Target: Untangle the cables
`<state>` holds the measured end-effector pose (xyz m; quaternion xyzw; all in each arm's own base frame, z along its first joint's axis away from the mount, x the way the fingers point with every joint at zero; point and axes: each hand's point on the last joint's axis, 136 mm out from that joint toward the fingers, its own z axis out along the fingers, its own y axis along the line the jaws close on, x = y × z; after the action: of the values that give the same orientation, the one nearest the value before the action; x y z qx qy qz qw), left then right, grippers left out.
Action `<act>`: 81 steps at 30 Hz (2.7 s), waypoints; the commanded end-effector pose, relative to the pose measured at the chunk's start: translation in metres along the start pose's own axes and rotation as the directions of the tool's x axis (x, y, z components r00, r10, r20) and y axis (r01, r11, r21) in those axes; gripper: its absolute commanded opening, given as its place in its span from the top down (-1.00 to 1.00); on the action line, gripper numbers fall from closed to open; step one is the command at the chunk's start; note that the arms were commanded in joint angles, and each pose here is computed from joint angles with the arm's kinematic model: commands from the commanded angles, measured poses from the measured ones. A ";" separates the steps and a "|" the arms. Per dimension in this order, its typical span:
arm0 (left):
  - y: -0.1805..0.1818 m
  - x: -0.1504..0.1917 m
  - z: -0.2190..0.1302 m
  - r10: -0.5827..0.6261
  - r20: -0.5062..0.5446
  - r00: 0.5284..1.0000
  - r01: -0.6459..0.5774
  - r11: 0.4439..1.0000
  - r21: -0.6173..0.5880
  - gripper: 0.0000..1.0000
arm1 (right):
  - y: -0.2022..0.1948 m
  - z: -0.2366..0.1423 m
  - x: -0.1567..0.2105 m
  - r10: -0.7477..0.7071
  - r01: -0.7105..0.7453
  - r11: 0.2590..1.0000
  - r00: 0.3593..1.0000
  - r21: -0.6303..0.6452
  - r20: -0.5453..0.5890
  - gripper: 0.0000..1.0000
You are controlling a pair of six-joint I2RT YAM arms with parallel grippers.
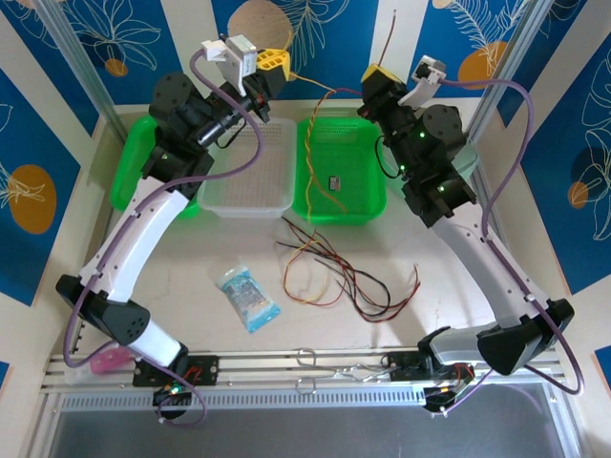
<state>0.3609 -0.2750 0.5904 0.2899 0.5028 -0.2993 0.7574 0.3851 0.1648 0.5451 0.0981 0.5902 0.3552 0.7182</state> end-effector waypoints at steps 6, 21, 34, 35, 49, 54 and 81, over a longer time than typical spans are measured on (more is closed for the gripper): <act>0.035 -0.023 -0.034 0.148 -0.092 0.985 -0.165 0.962 -0.217 1.00 | -0.027 -0.007 -0.084 0.038 -0.050 0.997 0.979 0.055 0.200 1.00; 0.077 0.021 -0.103 0.022 -0.263 0.964 -0.121 0.923 -0.366 1.00 | -0.068 -0.030 -0.108 0.086 -0.112 0.990 0.966 0.092 0.244 1.00; 0.120 0.055 -0.141 -0.094 -0.343 0.935 -0.081 0.883 -0.462 1.00 | -0.094 -0.063 -0.121 -0.014 -0.040 0.978 0.967 0.205 0.254 1.00; 0.123 0.058 -0.143 -0.102 -0.350 0.931 -0.081 0.878 -0.471 1.00 | -0.097 -0.066 -0.124 -0.021 -0.037 0.976 0.966 0.217 0.259 1.00; 0.176 0.079 -0.176 -0.224 -0.305 0.925 -0.001 0.804 -0.594 1.00 | -0.130 -0.107 -0.144 -0.095 -0.008 0.941 0.953 0.339 0.287 1.00; 0.187 0.084 -0.190 -0.251 -0.298 0.921 0.005 0.771 -0.637 1.00 | -0.140 -0.120 -0.153 -0.107 -0.015 0.927 0.947 0.375 0.303 1.00; 0.203 0.085 -0.201 -0.336 -0.202 0.920 0.156 0.787 -0.597 1.00 | -0.169 -0.159 -0.174 -0.076 -0.078 0.906 0.937 0.416 0.341 1.00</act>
<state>0.4244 0.0086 0.4505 -0.0112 0.7361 -0.1426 0.6616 0.2945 -0.1175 0.5427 0.3195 0.5101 0.1728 0.7796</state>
